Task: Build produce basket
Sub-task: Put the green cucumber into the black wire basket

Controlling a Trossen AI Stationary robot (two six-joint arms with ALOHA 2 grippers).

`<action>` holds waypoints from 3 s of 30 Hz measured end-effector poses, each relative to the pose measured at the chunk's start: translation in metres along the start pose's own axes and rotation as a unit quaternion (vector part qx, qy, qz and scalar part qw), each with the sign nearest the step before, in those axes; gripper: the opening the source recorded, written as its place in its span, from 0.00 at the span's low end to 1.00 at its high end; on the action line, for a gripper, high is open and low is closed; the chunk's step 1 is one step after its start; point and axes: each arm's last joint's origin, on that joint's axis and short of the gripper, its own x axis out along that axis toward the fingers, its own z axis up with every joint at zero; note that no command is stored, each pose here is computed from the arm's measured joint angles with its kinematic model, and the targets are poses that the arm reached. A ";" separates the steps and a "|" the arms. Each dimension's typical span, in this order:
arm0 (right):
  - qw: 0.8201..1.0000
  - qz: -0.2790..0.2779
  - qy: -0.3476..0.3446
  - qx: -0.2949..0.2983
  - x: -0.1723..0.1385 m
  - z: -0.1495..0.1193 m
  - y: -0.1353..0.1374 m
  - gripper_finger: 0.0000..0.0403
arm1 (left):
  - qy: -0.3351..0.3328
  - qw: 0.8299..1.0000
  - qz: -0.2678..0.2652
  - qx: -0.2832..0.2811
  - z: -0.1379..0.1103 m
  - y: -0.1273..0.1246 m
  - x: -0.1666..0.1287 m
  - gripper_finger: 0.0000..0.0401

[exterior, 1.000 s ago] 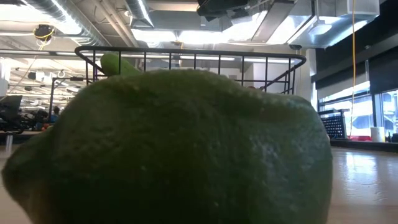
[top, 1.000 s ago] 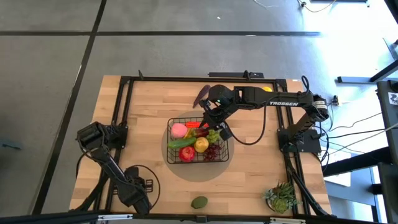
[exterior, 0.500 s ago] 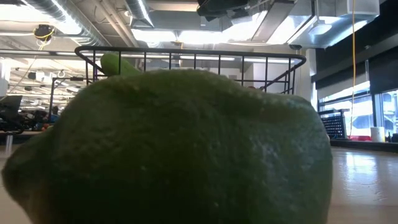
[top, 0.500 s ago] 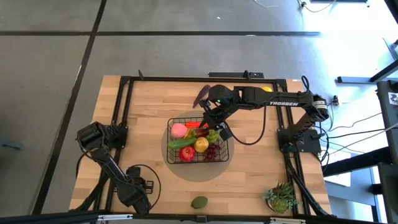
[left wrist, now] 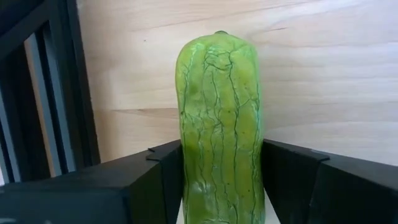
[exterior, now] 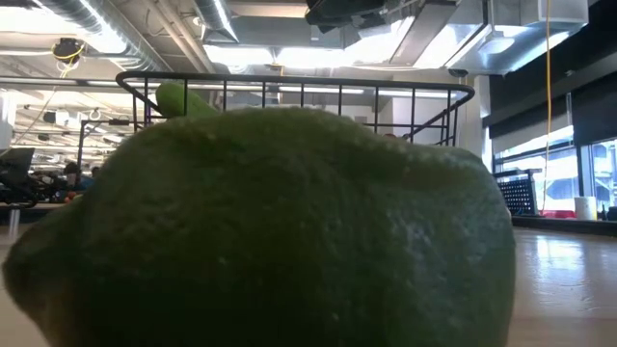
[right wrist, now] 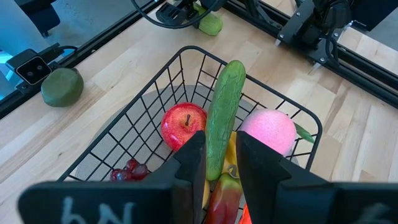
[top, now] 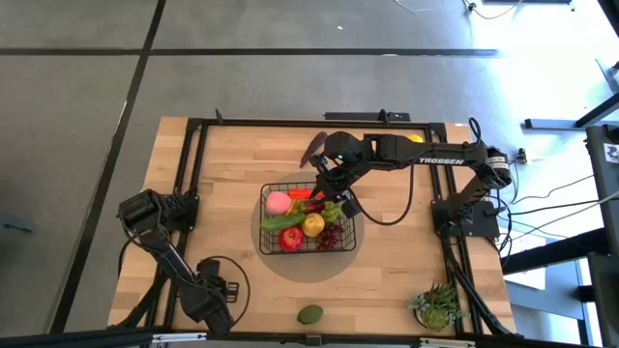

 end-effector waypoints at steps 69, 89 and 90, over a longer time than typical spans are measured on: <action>0.997 0.050 0.035 0.037 -0.138 0.067 0.032 0.21 | -0.196 0.861 -0.189 0.430 0.215 -0.131 -0.197 0.37; 0.991 0.044 0.030 0.119 -0.180 0.067 0.056 0.21 | -0.028 0.689 -0.325 0.647 0.282 -0.185 -0.157 0.37; 0.992 0.041 0.025 0.119 -0.183 0.067 0.057 0.21 | -0.011 0.679 -0.328 0.657 0.280 -0.186 -0.153 0.37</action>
